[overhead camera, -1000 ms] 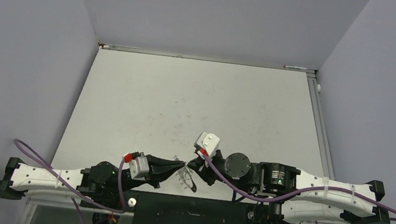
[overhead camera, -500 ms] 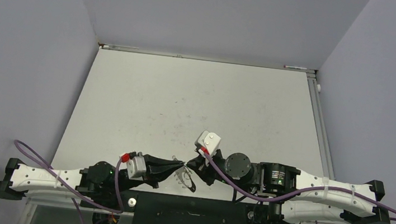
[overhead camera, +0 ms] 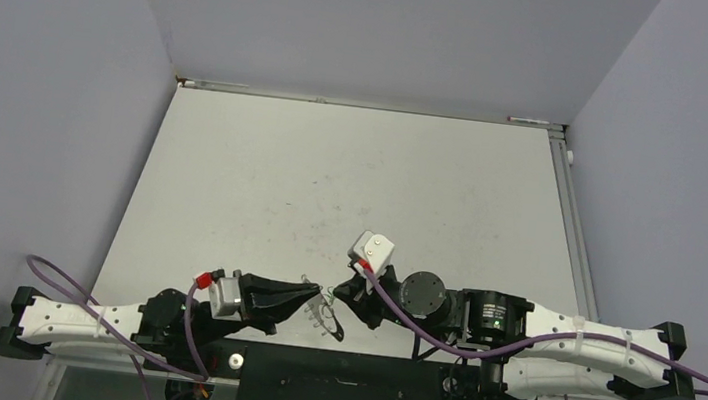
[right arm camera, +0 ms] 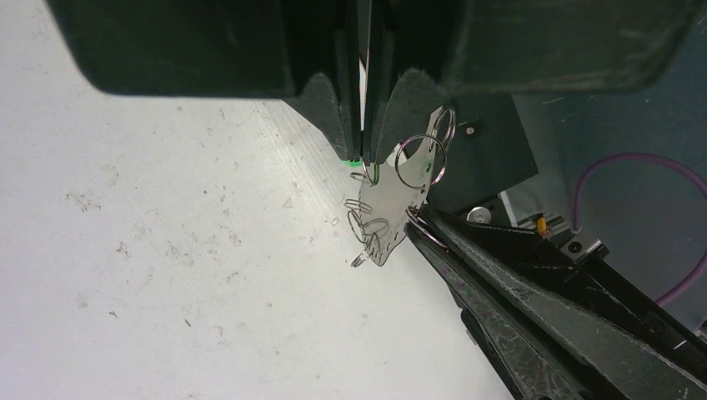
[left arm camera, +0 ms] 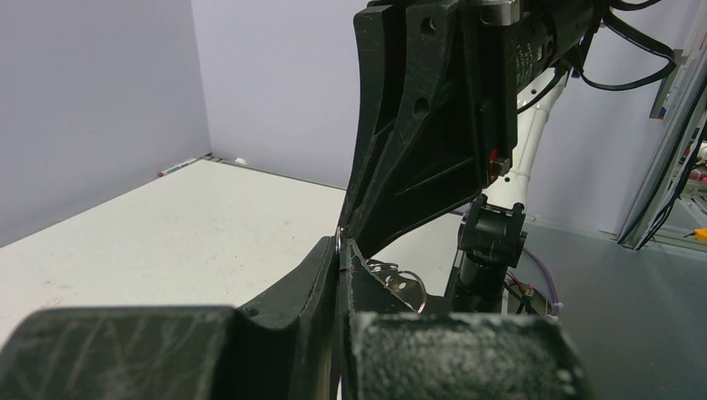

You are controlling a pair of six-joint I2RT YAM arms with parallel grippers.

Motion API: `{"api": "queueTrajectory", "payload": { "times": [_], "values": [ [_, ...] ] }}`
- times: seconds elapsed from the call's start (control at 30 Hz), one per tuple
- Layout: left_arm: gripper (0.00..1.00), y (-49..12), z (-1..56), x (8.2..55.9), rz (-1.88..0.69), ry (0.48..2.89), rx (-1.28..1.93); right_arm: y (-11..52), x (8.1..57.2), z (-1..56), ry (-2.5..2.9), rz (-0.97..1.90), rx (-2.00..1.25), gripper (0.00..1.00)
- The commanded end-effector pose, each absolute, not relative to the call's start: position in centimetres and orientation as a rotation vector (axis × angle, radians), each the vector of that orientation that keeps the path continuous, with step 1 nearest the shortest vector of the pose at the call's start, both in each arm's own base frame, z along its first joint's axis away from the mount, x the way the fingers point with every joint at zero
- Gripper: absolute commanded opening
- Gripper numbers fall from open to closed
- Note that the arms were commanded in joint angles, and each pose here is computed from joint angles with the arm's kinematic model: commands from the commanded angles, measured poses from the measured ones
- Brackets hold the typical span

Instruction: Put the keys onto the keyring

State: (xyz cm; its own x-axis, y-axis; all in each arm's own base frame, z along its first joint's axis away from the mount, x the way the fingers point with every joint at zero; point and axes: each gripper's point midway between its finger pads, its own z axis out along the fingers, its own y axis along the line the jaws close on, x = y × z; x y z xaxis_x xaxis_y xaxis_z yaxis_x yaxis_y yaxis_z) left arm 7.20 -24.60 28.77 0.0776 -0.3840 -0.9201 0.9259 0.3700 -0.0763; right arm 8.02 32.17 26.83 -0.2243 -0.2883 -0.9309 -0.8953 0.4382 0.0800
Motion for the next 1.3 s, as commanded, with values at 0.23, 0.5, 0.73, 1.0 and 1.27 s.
{"api": "queueTrajectory", "payload": {
  "times": [0.23, 0.5, 0.73, 1.0, 1.27],
  "values": [
    [0.0, -24.1, 30.1, 7.5, -1.097, 1.043, 0.588, 32.9, 7.6, 29.7, 1.637, 0.879, -1.026, 0.05],
    [0.0, -24.2, 30.0, 7.6, -1.09, 1.053, 0.592, 33.8, 6.6, 30.7, 1.584, 0.89, -1.095, 0.05],
    [0.0, -24.2, 29.8, 7.7, -1.082, 1.07, 0.595, 33.9, 6.3, 31.7, 1.539, 0.884, -1.097, 0.05],
    [0.0, -24.3, 29.9, 7.4, -1.096, 1.061, 0.61, 34.1, 7.5, 31.7, 1.56, 0.814, -1.055, 0.05],
    [0.0, -24.4, 29.9, 7.2, -1.107, 1.052, 0.614, 33.5, 9.0, 32.2, 1.582, 0.754, -0.958, 0.05]
  ]
}}
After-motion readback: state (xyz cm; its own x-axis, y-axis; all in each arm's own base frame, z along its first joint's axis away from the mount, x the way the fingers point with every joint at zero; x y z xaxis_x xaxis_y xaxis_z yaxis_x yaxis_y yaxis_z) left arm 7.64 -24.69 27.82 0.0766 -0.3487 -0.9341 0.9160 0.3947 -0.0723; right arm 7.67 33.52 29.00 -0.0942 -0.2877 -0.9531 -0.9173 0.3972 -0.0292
